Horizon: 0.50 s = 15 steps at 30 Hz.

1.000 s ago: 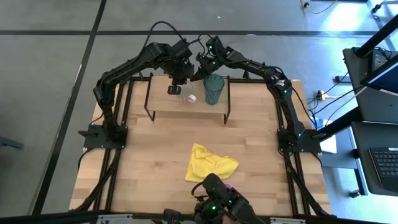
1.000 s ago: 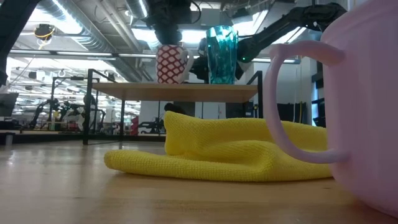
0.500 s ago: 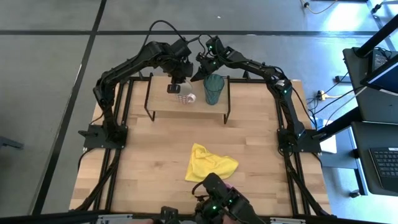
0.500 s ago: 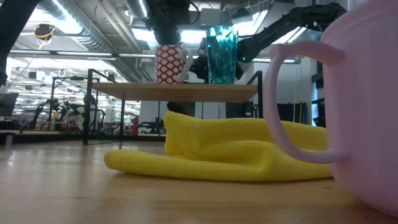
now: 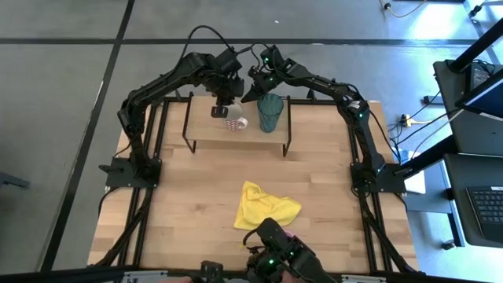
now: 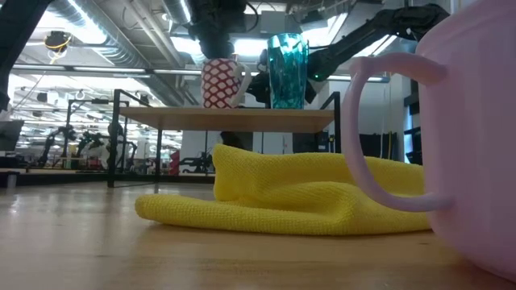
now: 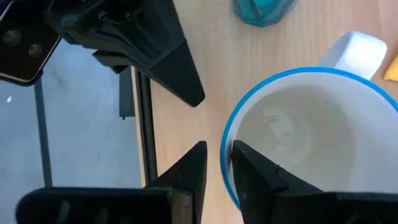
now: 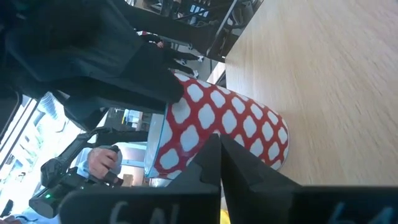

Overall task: Stack small to large cups/mugs on shelf
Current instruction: Put the red patterned mug on the shelf

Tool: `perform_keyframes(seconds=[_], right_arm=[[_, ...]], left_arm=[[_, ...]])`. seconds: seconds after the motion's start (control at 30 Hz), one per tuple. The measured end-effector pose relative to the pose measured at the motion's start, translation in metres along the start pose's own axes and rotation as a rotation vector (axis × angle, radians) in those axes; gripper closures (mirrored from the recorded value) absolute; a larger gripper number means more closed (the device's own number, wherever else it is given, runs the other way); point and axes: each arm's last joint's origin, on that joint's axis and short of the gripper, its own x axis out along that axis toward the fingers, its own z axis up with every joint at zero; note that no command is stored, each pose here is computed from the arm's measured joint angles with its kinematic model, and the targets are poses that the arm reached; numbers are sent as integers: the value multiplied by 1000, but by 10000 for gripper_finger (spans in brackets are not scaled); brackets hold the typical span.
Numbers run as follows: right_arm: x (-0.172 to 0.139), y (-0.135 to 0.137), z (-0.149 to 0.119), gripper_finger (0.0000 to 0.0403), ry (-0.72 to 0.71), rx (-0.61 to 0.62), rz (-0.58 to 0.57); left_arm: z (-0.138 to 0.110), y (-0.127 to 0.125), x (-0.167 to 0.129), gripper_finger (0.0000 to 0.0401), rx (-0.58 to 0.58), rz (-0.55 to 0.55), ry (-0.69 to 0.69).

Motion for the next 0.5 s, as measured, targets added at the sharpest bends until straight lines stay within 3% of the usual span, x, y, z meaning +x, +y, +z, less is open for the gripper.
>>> perform_keyframes(seconds=[0.5], right_arm=[[0, -1, 0, 400, -13, 0, -18]], left_arm=[[-8, -8, -35, 325, -54, 90, -27]])
